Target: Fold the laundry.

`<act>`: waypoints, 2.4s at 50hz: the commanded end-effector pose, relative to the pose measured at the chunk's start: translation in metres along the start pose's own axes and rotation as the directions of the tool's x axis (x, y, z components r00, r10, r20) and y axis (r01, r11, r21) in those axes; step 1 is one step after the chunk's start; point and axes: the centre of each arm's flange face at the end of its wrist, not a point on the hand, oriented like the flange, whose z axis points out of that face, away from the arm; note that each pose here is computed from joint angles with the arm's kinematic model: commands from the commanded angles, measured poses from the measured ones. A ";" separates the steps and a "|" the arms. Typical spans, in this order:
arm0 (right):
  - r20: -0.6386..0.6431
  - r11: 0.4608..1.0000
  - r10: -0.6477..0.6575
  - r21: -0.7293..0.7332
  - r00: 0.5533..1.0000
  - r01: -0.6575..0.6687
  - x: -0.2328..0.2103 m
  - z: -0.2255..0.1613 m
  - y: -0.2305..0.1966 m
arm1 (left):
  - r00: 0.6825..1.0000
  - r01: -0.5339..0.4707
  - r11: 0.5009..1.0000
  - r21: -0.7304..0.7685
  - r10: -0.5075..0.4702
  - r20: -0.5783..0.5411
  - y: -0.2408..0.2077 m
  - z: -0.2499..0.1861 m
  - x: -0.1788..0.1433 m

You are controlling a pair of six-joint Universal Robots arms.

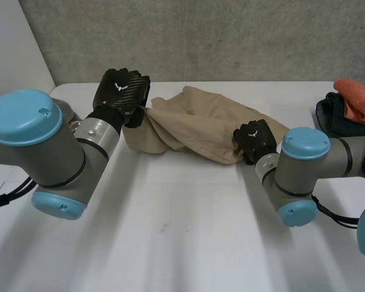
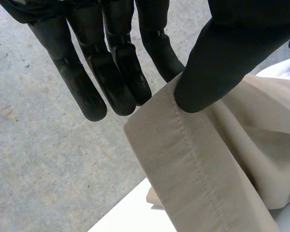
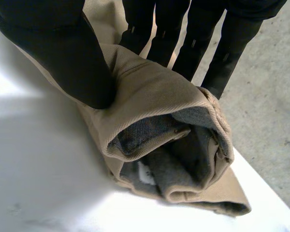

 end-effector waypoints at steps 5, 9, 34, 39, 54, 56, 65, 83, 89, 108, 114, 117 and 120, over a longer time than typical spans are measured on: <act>-0.070 0.994 -0.060 0.088 0.996 0.066 0.043 -0.015 -0.063 | 0.999 -0.004 1.000 0.012 0.003 0.034 -0.017 -0.003 -0.015; -0.062 0.996 -0.058 0.070 0.996 0.062 0.067 -0.036 -0.094 | 0.999 -0.008 0.999 0.050 0.005 0.054 -0.049 -0.014 -0.027; -0.060 0.997 0.013 0.075 0.998 -0.008 0.139 -0.111 -0.183 | 0.998 -0.010 1.000 0.027 0.009 0.058 -0.097 -0.062 -0.044; -0.065 0.997 0.053 0.063 0.996 -0.049 0.132 -0.070 -0.154 | 1.000 -0.009 0.997 -0.080 0.011 0.018 -0.044 -0.022 -0.030; -0.343 0.616 0.333 0.785 0.878 0.072 0.189 -0.035 -0.262 | 0.952 -0.176 0.738 0.651 -0.040 0.303 -0.196 0.032 -0.085; -0.329 0.595 0.342 0.801 0.880 0.068 0.190 -0.036 -0.266 | 0.948 -0.178 0.725 0.665 -0.054 0.313 -0.210 0.021 -0.088; -0.260 0.728 0.291 0.685 0.921 -0.037 0.166 -0.019 -0.228 | 0.978 -0.073 0.932 0.354 -0.003 0.211 -0.137 -0.002 -0.060; 0.176 0.989 0.084 -0.138 0.981 -0.059 0.042 -0.055 -0.045 | 0.996 -0.038 0.957 -0.286 0.014 -0.085 0.031 -0.103 0.031; 0.255 0.967 0.026 -0.251 0.967 0.040 0.031 -0.094 -0.029 | 0.990 -0.062 0.917 -0.393 0.006 -0.143 0.028 -0.133 0.034; 0.424 0.888 -0.132 -0.352 0.896 0.298 0.030 -0.190 -0.037 | 0.874 -0.357 0.753 -0.553 0.060 -0.482 0.009 -0.219 0.058; 0.409 0.890 -0.143 -0.346 0.901 0.298 0.030 -0.186 -0.035 | 0.923 -0.278 0.858 -0.432 0.113 -0.368 -0.006 -0.179 0.049; 0.394 0.897 -0.156 -0.326 0.906 0.297 0.029 -0.183 -0.035 | 0.959 -0.224 0.922 -0.315 0.150 -0.243 -0.012 -0.143 0.034; 0.385 0.903 -0.164 -0.312 0.908 0.295 0.028 -0.182 -0.035 | 0.976 -0.194 0.953 -0.233 0.163 -0.148 -0.009 -0.110 0.017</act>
